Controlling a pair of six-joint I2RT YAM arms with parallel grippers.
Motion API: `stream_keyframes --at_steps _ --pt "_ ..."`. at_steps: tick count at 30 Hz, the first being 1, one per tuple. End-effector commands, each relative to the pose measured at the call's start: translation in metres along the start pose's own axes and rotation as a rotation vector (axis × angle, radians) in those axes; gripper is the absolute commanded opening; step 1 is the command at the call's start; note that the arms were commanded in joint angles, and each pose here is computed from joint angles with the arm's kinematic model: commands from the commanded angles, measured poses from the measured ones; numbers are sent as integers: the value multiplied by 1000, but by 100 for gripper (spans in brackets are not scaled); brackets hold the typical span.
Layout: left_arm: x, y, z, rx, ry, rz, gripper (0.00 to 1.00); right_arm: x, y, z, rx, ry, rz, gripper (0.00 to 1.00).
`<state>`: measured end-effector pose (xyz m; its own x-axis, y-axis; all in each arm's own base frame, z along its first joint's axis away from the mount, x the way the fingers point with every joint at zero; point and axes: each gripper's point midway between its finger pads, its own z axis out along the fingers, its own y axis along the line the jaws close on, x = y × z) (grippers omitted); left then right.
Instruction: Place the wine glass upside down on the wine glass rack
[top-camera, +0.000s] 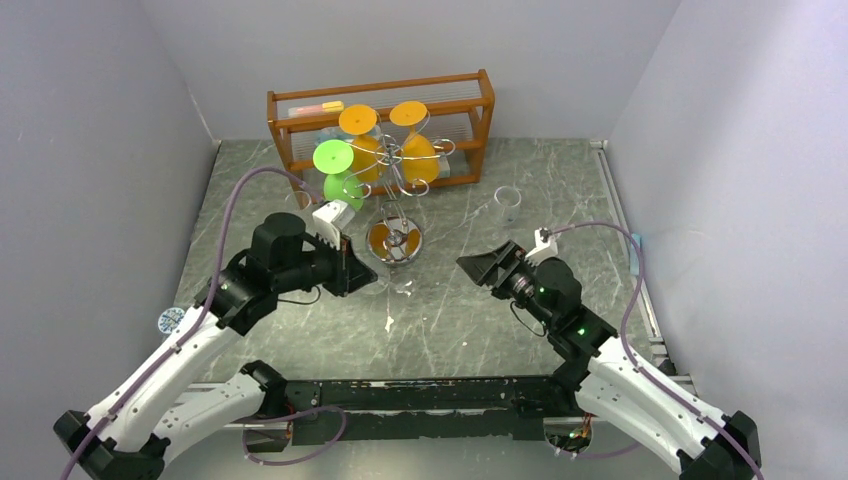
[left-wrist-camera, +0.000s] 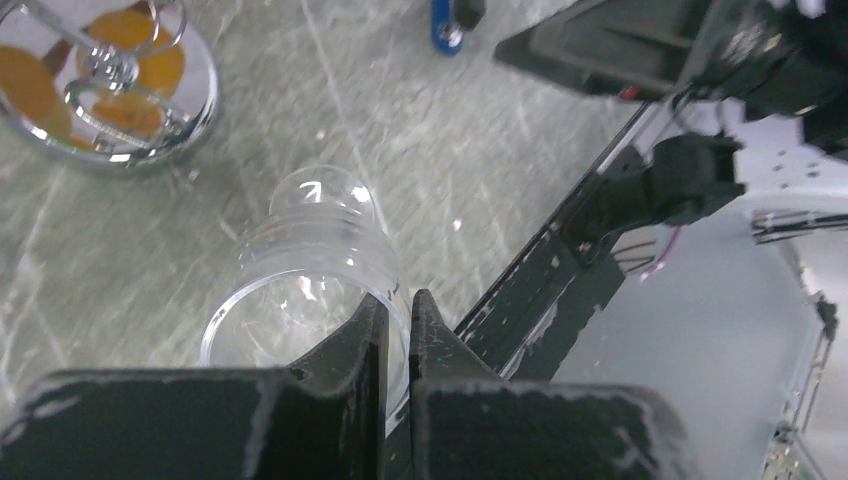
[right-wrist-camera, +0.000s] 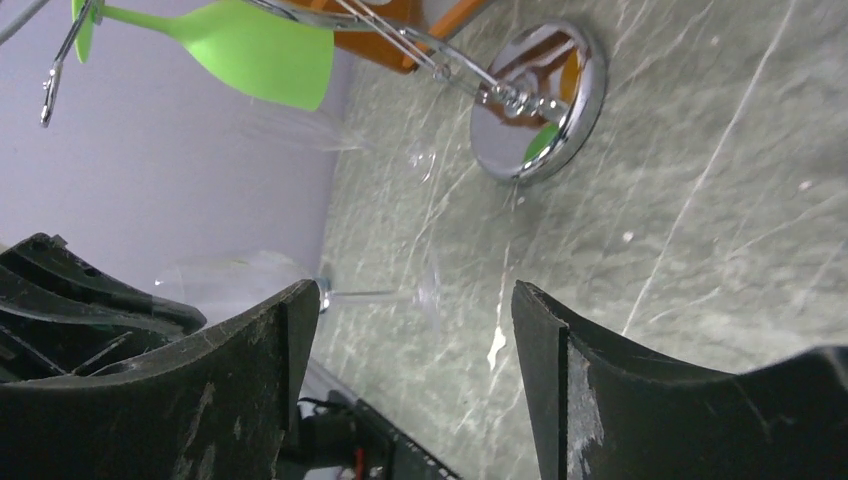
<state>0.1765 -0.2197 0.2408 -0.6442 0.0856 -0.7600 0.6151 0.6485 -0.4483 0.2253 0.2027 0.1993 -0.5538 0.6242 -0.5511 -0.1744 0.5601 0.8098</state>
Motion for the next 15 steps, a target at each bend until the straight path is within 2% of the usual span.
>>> stream_keyframes --at_steps 1,12,15 --pt "-34 -28 9 141 -184 -53 5 11 18 0 -82 53 157 74" --pt "-59 -52 37 158 -494 -25 5 12 22 2 -59 72 402 71" --pt "-64 -61 37 164 -581 -1 5 11 9 2 0 41 482 60"
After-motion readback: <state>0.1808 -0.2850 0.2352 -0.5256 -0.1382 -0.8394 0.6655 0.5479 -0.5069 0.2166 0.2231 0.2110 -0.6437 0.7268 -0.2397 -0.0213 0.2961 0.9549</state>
